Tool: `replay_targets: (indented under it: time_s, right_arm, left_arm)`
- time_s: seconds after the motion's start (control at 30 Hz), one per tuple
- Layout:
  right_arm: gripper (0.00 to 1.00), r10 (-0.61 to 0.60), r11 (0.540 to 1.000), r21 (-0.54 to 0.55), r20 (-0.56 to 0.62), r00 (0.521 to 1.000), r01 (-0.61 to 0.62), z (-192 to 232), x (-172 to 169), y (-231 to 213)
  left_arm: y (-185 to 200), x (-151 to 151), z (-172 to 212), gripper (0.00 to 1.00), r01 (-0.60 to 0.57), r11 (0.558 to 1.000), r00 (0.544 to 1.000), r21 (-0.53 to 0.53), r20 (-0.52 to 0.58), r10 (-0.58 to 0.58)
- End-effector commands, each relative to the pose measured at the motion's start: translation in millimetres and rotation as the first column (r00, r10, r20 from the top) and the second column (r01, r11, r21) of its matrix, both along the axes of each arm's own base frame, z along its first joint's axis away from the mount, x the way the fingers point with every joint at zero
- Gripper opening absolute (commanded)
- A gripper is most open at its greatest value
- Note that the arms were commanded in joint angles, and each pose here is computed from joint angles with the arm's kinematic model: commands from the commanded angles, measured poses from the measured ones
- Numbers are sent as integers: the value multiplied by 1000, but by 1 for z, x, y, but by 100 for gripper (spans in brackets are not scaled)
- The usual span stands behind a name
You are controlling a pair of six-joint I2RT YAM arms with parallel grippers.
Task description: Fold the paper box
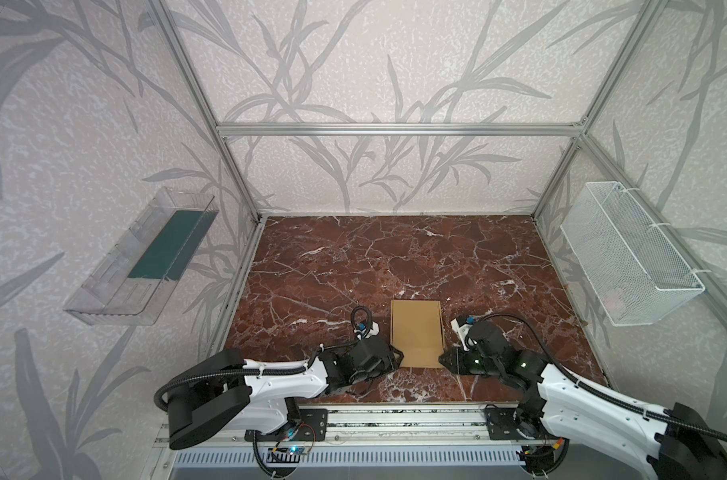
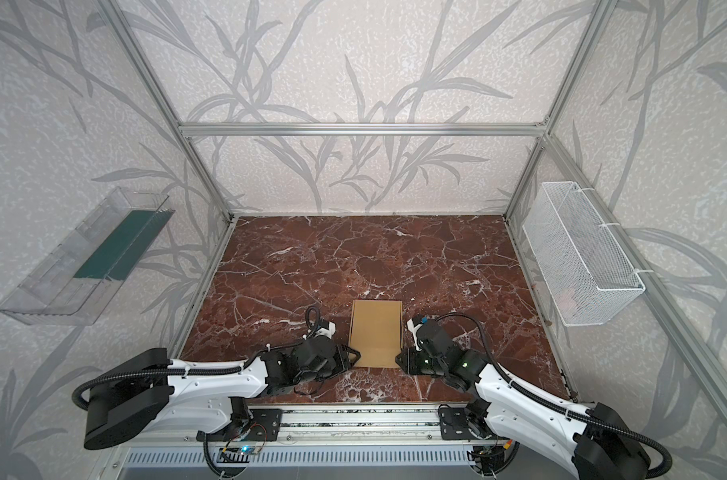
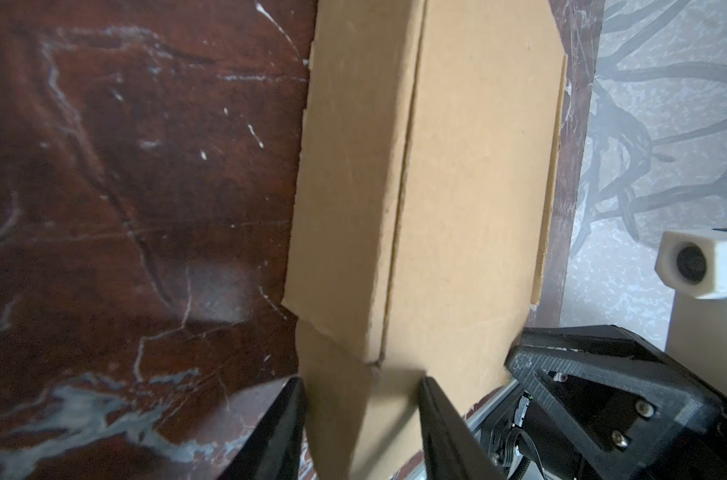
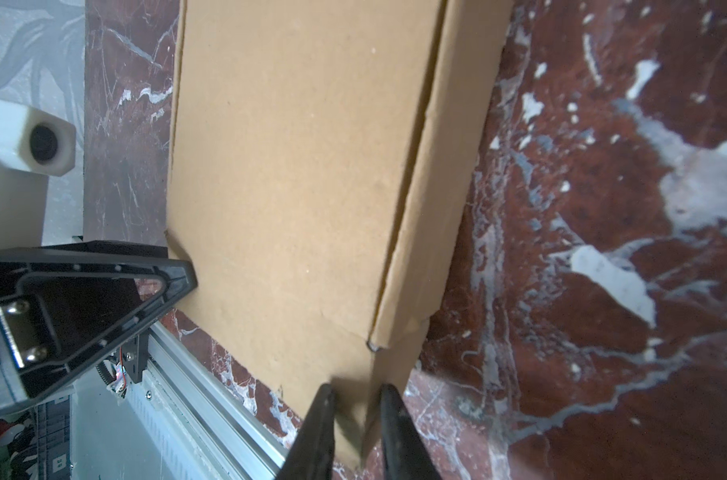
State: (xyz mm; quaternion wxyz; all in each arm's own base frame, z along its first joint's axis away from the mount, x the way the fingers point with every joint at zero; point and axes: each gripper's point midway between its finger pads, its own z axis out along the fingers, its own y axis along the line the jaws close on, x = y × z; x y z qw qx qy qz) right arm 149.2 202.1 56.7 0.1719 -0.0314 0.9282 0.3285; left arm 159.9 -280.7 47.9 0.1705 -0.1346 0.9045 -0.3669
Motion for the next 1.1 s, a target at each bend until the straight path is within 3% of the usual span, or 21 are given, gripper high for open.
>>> replay_targets:
  time_s: [0.0, 0.43, 0.7, 1.07]
  right_arm:
    - [22, 0, 1000, -29, 18, 1000, 1, -4, 0, -5]
    - [21, -11, 1000, -15, 28, 1000, 11, -10, 2, -3]
    - [20, -19, 999, -26, 40, 999, 20, -12, 4, -6]
    - [20, -23, 999, -47, 41, 999, 25, -17, 7, -7]
  left_arm:
    - [5, 1, -1, 46, -26, 1000, 1000, -1, 10, 26]
    - [17, 0, -8, 44, -45, 999, 998, 21, 34, 44]
    - [17, 1, -12, 36, -49, 999, 998, 15, 47, 48]
    - [17, 1, -20, 36, -44, 999, 998, 30, 47, 43]
